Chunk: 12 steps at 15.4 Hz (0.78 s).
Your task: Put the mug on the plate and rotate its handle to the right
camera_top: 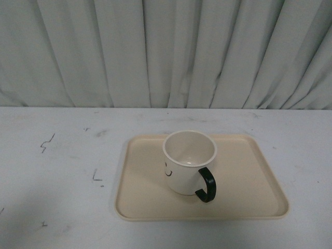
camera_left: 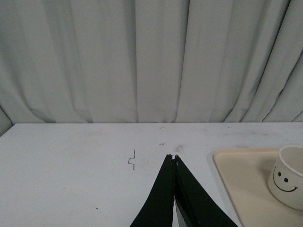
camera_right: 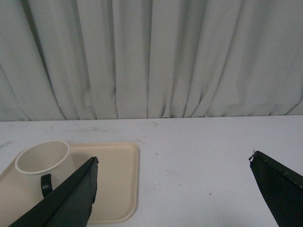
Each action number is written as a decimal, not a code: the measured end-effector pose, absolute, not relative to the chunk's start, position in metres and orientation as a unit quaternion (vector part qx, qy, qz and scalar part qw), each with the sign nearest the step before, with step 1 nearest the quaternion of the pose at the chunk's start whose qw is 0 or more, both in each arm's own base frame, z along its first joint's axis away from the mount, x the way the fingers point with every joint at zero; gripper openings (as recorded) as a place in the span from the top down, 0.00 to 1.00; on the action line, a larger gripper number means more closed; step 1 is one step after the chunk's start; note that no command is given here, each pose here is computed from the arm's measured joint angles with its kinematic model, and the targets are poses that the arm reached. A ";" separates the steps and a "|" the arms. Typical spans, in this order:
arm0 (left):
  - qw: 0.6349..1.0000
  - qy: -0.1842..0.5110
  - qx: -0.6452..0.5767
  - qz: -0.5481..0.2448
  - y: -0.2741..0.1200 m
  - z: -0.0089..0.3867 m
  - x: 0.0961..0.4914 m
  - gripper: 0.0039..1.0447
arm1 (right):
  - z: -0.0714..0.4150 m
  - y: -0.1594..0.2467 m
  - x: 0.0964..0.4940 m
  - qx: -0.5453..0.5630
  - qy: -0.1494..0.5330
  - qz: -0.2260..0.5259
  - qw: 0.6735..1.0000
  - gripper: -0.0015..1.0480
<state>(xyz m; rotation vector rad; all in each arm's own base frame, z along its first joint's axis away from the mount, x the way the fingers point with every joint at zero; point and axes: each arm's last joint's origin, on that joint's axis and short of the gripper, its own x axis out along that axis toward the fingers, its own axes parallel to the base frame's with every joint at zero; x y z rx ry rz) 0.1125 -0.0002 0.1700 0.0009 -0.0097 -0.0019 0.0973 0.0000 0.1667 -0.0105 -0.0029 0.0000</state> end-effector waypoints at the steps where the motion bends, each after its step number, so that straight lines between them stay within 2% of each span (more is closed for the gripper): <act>1: 1.000 -0.006 0.000 -0.001 0.000 0.170 0.111 0.99 | 0.167 0.000 0.097 -0.005 -0.001 0.000 1.000 0.06; 4: 1.000 -0.005 0.000 -0.001 0.000 0.170 0.109 0.99 | 0.167 0.000 0.097 -0.005 -0.001 0.000 1.000 0.06; 6: 1.000 0.020 0.000 -0.002 0.000 0.163 0.099 0.99 | 0.167 0.000 0.097 -0.005 -0.001 0.000 1.000 0.06; 7: 1.000 -0.006 0.000 0.000 0.000 0.169 0.097 0.99 | 0.167 0.000 0.097 -0.005 -0.002 0.001 1.000 0.06; 8: 1.000 0.003 0.000 -0.001 0.000 0.166 0.098 0.99 | 0.167 0.000 0.097 -0.005 -0.002 0.000 1.000 0.06; 9: 1.000 -0.001 0.000 -0.001 0.000 0.167 0.098 0.93 | 0.167 0.000 0.097 -0.005 -0.001 0.000 1.000 0.06; 11: 1.000 0.001 0.000 -0.001 0.000 0.166 0.098 0.64 | 0.167 0.000 0.097 -0.005 -0.001 0.000 1.000 0.06; 12: 1.000 0.001 0.000 -0.001 0.000 0.166 0.098 0.53 | 0.167 0.000 0.097 -0.005 -0.001 0.000 1.000 0.06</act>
